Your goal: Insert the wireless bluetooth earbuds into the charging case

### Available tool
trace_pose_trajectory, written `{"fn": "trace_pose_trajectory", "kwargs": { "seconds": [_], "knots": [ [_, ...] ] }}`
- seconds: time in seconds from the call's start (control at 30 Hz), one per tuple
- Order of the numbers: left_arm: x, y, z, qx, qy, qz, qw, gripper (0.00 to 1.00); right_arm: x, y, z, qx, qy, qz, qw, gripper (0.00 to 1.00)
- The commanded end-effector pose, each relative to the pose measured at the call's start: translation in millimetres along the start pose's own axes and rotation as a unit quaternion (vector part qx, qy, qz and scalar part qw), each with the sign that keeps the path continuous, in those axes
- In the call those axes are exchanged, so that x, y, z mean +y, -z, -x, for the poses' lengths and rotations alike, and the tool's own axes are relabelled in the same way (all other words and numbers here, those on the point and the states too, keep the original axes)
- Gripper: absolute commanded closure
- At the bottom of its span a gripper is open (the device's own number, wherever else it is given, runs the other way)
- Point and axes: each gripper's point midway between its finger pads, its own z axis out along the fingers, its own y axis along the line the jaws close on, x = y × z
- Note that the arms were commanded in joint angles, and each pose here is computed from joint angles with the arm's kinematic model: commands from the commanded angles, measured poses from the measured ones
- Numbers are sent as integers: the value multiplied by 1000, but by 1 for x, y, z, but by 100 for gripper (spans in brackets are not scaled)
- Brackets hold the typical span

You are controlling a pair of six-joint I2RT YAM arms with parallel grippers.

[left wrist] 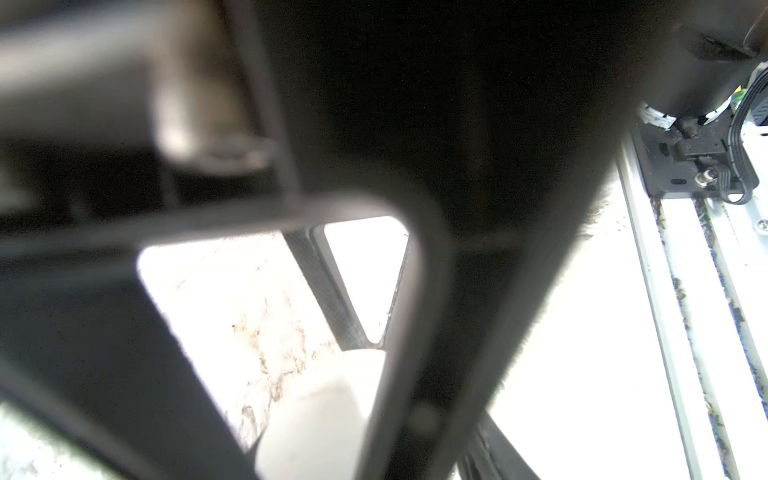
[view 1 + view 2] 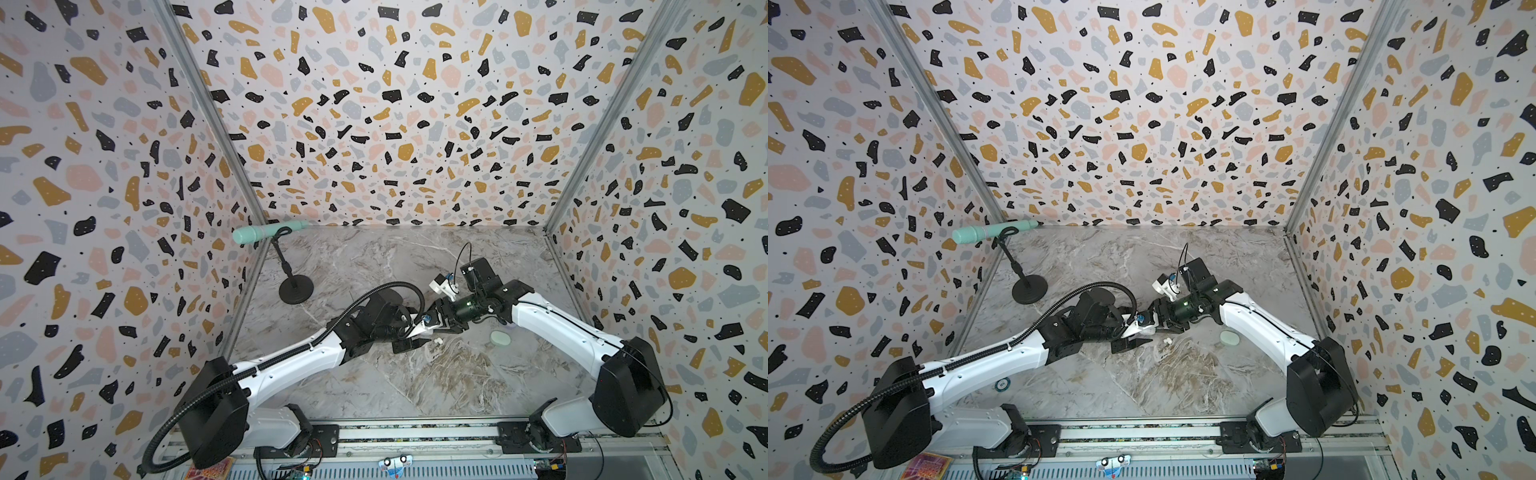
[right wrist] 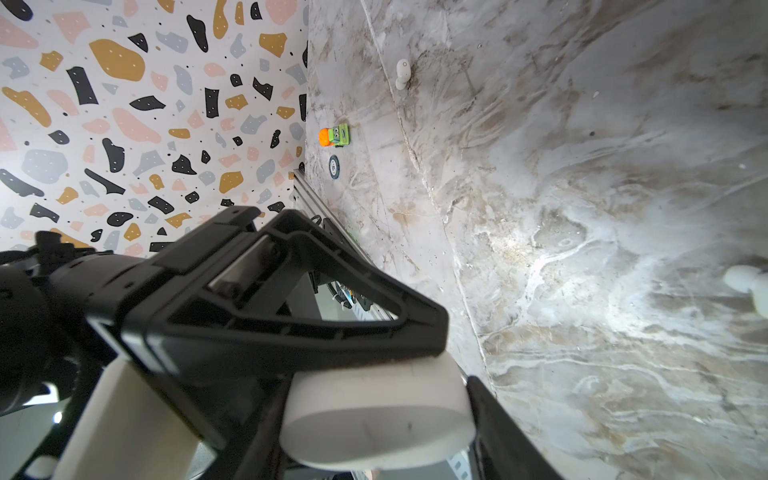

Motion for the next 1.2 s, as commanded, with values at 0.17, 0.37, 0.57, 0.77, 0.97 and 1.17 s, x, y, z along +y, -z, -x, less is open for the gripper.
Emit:
{"fn": "trace_pose_trajectory", "kwargs": {
  "seconds": [0.17, 0.37, 0.57, 0.77, 0.97, 1.17],
  "knots": [
    [-7, -1, 1, 9, -12, -16, 1000, 48, 21, 8, 11, -15, 32, 15, 999, 53],
    [-5, -2, -2, 16, -10, -12, 1000, 51, 24, 10, 12, -15, 34, 16, 999, 53],
    [-6, -2, -3, 20, -8, -14, 1000, 49, 26, 11, 13, -17, 37, 17, 999, 53],
    [-5, -3, -2, 20, -7, -13, 1000, 52, 27, 11, 13, -17, 38, 17, 999, 54],
    [-6, -5, -3, 24, -2, -17, 1000, 61, 27, 13, 15, -20, 37, 15, 999, 54],
    [-7, -6, -4, 25, 4, -23, 999, 73, 27, 15, 15, -22, 37, 15, 999, 54]
  ]
}}
